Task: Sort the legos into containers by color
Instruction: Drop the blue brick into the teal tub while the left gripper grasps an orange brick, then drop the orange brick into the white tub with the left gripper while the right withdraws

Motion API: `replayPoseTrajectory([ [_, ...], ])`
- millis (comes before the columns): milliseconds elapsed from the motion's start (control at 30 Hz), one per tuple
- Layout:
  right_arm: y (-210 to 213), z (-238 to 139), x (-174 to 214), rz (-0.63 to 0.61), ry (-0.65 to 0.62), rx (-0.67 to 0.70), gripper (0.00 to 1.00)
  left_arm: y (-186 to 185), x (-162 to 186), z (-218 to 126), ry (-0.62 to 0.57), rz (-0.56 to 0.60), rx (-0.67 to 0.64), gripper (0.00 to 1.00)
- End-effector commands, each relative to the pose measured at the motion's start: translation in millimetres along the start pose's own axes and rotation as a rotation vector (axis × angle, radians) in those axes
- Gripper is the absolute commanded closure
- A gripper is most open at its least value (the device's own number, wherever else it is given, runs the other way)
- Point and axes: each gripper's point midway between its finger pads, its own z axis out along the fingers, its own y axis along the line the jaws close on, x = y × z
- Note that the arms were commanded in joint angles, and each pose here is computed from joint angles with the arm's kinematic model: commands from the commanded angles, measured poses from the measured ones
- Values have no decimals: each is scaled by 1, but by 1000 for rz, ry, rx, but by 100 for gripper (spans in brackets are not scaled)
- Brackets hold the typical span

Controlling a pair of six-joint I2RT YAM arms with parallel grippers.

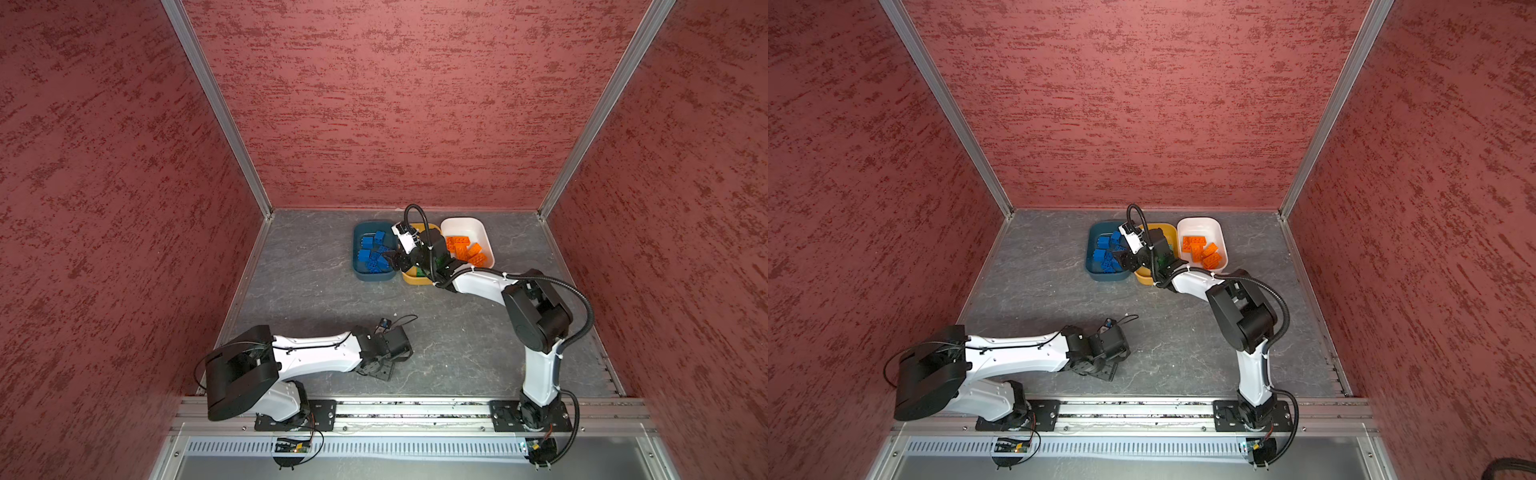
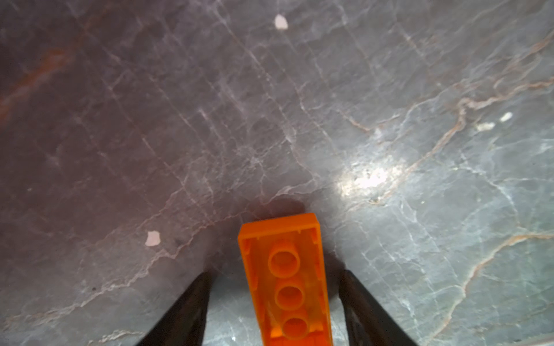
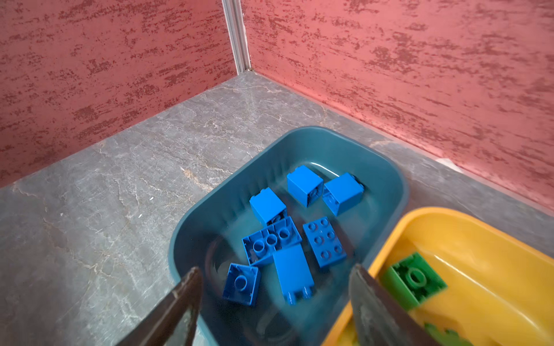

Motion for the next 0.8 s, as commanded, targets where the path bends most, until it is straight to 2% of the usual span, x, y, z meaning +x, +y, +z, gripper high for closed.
replayPoseTrajectory([
  [0, -1, -28, -44, -46, -127, 58, 14, 3, 3, 0, 14, 31, -30, 40],
  [67, -3, -41, -47, -45, -143, 88, 10, 3, 3, 0, 15, 33, -25, 44],
  [100, -5, -48, -50, -45, -155, 110, 2, 2, 3, 0, 14, 35, -24, 46],
  [133, -7, -54, -50, -43, -159, 131, 1, 2, 3, 0, 15, 36, -23, 47],
  [367, -26, -90, -44, -25, -163, 287, 1, 2, 2, 1, 11, 25, -26, 56],
  [533, -42, -115, -38, 77, -168, 404, 1, 3, 2, 2, 9, 13, -26, 66],
  [600, -47, -127, -37, 98, -171, 449, 1, 4, -2, 0, -8, 4, -35, 71],
  [767, -60, -158, -42, 105, -232, 560, 1, 4, -30, -13, -87, -34, -28, 75],
])
